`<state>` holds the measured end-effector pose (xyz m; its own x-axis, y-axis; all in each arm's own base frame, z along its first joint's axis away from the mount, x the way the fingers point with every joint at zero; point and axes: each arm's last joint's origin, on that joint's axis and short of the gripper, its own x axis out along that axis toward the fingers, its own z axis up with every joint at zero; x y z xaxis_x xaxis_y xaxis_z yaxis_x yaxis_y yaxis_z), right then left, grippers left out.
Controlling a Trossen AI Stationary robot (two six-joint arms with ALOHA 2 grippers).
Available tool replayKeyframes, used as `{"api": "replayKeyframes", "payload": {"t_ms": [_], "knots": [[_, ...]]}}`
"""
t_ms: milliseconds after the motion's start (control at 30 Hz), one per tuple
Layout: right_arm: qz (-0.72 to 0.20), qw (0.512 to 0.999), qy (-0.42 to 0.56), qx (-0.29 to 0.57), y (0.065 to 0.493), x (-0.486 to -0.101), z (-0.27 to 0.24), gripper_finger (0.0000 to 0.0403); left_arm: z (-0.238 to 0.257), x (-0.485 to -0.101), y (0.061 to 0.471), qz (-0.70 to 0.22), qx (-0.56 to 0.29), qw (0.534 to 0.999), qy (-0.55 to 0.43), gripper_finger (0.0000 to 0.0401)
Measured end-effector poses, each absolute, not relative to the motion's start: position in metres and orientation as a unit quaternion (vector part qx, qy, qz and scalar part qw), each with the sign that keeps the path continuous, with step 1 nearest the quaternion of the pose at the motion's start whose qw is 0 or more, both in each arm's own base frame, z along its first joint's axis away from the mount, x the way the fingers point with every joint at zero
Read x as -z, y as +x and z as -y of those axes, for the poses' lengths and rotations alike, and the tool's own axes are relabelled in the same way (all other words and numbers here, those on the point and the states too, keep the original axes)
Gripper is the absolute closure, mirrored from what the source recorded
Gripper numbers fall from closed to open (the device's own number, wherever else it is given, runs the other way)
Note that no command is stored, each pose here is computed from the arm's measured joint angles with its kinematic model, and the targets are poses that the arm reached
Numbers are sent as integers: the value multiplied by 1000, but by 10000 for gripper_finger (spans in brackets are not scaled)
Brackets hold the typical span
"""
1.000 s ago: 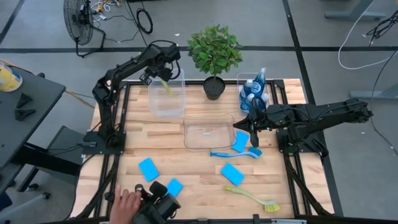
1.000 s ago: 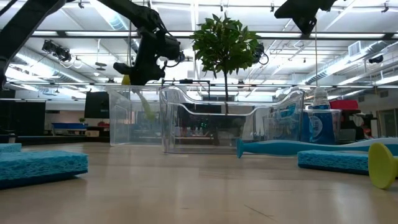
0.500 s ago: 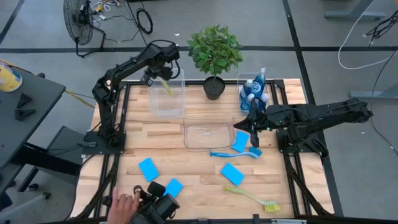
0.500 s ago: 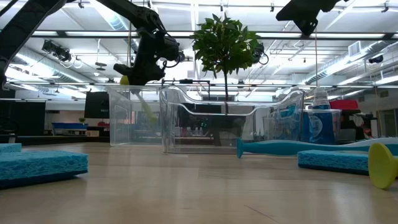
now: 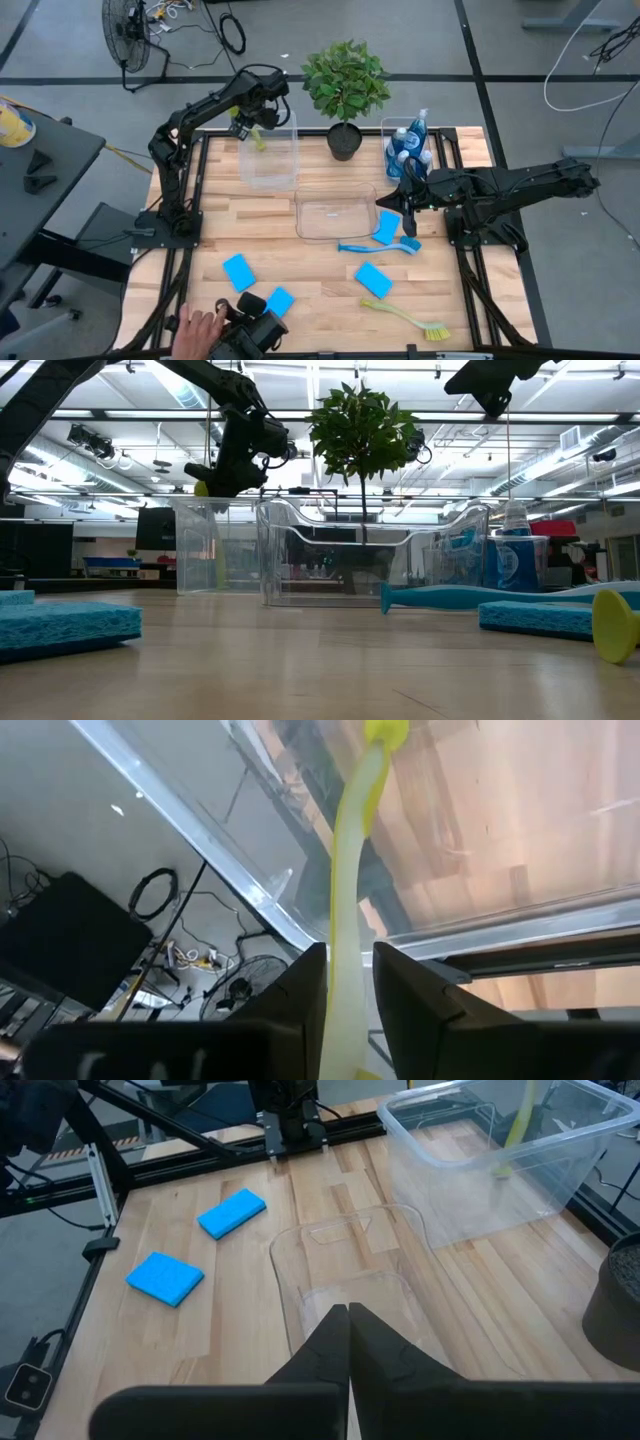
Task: Pick & Place Kitchen Sink Supplies
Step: Put the green dishwashing brush into the white bin, then put the blue dishwashing brush into the white bin
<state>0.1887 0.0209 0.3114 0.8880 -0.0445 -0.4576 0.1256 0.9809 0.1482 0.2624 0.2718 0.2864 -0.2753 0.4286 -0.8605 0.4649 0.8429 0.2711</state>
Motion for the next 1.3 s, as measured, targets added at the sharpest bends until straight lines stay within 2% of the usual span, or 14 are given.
{"api": "replayKeyframes", "payload": {"t_ms": [633,1000,1300], "knots": [[-233,968,87,44,189,-311,-21,399,-275,-287,263,-797,-13,534,282,209],[-233,968,87,44,189,-311,-21,399,-257,-289,281,-797,-21,519,310,204],[-237,967,81,43,188,-311,-21,399,-206,-311,303,-768,-18,527,363,204]]}}
